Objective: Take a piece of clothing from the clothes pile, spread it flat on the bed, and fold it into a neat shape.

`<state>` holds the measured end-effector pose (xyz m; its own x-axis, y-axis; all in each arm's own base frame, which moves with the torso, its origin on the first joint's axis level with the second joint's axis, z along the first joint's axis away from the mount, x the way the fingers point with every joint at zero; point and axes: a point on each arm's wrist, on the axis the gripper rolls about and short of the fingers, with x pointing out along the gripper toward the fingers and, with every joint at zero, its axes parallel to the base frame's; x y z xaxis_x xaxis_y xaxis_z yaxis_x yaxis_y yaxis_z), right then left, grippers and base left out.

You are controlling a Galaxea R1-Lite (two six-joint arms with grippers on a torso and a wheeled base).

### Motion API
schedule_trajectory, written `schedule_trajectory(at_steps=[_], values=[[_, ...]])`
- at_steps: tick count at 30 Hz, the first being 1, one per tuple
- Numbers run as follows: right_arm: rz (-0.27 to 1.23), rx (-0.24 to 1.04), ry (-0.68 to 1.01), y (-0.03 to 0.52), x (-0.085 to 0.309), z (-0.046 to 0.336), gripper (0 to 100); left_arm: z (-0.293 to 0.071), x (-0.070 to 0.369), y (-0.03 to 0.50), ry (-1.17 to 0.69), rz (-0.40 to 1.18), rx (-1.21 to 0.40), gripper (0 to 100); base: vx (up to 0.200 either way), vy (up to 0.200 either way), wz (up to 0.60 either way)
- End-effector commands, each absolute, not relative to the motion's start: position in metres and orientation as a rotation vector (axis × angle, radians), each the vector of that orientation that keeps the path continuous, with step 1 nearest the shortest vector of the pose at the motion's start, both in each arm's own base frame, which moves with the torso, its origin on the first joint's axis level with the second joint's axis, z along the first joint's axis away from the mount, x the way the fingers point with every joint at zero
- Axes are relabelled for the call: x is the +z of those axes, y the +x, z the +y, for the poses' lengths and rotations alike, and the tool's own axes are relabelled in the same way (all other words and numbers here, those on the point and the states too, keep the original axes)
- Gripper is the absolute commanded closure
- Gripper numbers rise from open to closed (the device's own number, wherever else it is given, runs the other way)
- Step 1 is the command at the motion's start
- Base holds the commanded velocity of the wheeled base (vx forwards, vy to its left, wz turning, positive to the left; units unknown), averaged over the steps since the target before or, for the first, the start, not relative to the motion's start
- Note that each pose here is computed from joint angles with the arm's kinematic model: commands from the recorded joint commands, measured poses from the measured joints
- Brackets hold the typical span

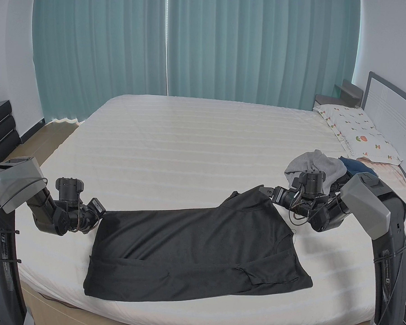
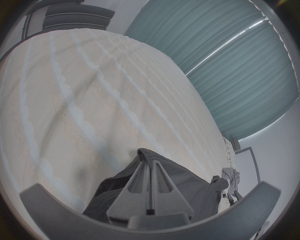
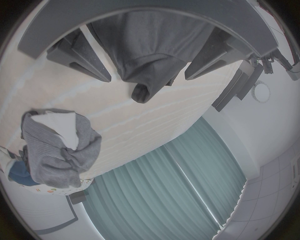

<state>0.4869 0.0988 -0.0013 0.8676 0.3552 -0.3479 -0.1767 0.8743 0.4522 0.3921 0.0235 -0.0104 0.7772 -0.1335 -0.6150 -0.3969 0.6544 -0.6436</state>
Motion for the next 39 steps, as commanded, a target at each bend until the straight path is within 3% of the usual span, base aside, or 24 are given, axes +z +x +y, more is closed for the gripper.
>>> schedule_trajectory(at_steps=[1, 12, 13, 26, 39], values=[[0.45, 0.307, 0.398, 0.497, -0.02, 0.109, 0, 0.023, -0.009, 0.391, -0.861, 0.681, 0.161, 100, 0.0, 0.0, 0.0], [0.434, 0.308, 0.388, 0.503, -0.027, 0.115, 0, 0.023, -0.009, 0.391, -0.857, 0.68, 0.159, 100, 0.0, 0.0, 0.0], [0.433, 0.309, 0.388, 0.503, -0.026, 0.115, 100, 0.023, -0.009, 0.391, -0.855, 0.68, 0.159, 100, 0.0, 0.0, 0.0], [0.396, 0.285, 0.421, 0.499, -0.004, 0.111, 100, 0.025, -0.005, 0.394, -0.866, 0.665, 0.157, 100, 0.0, 0.0, 0.0], [0.312, 0.29, 0.518, 0.478, 0.028, 0.104, 100, 0.042, 0.033, 0.387, -0.899, 0.56, 0.17, 100, 0.0, 0.0, 0.0]])
